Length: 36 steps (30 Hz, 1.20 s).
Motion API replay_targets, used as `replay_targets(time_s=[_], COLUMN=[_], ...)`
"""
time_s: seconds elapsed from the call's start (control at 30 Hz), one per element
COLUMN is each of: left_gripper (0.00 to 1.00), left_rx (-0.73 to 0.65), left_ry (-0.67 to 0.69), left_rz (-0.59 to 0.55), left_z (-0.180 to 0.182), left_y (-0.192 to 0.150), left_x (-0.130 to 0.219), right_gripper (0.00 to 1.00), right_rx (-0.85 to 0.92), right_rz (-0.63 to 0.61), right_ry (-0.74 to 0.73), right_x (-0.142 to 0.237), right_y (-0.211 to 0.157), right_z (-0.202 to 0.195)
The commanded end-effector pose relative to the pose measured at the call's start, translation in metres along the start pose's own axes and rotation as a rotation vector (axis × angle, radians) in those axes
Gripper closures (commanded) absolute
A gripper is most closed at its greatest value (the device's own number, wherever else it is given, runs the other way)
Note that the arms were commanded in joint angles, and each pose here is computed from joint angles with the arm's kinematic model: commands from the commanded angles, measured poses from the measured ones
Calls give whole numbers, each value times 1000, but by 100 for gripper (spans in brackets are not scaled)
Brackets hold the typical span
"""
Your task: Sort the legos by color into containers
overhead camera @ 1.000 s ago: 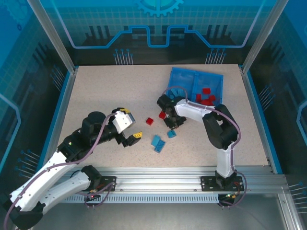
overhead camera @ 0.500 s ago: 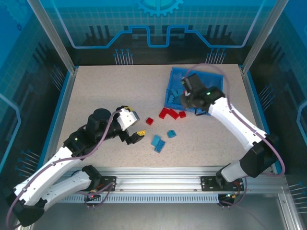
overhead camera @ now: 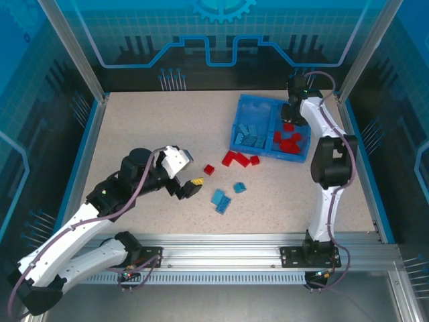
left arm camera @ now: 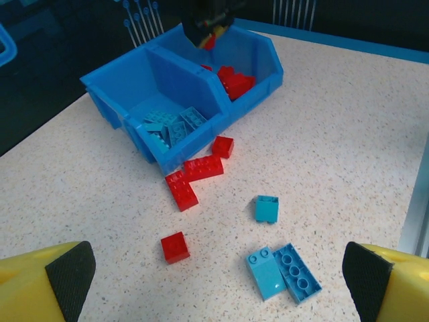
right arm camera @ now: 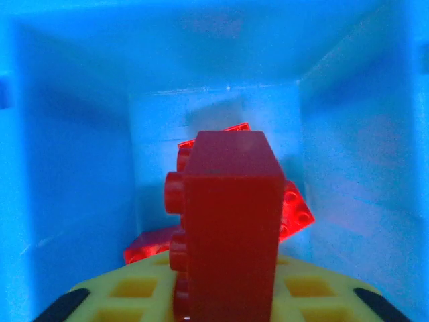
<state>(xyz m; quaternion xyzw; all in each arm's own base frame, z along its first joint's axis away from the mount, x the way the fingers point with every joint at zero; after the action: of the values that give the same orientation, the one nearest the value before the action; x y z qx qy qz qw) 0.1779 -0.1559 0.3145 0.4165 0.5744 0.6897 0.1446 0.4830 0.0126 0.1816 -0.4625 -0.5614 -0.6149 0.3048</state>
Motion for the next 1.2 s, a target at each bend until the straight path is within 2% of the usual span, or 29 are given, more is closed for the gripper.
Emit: replay_targets(time_s=[0.0,0.17,0.33,0.5,0.63,0.73,0.87,1.03,1.17], left_gripper=[1,1,1,1,1,1,1,1,1], left_rx=[92,181,193,140,109,89,83,102,103], left_ry=[71,102,96,72,57,31,-1,-26,-40], left_rz=[2,17,13,3,5,5,11,15,12], left_z=[7,11,11,9,8,6,3,0,-2], left_y=[8,7,6,5,4,4,5,5,5], left_x=[10,7,2,-1,-3,-6,-8,-7,-3], right_gripper=[60,56,57,53,51,50,44,26,19], right_rx=[-56,-44,-8,100,175,155,-32,-313,-427], right_rz=[60,25,-19,-87,-77,-33,35,-1,-9], right_ry=[12,33,91,182,246,279,325,334,309], right_x=[6,25,65,115,136,133,103,70,53], right_y=[5,9,-16,-79,-132,-162,-190,-197,-188], right_z=[-10,-13,-4,27,51,62,70,79,88])
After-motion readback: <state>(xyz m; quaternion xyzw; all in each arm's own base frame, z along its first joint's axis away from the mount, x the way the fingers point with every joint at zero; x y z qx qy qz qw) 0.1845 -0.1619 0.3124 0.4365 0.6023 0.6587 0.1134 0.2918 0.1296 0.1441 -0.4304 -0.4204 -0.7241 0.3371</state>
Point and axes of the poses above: each hand's point on the last joint's axis, 136 mm out from that joint toward the fingers, its own x axis back along the fingers, its own z axis along the line the jaws close on, y = z × x, the point moved 7 cm from there along x, back along the fingers, and after that the axes turned 7 degrees about x, right-handed, at the moved point
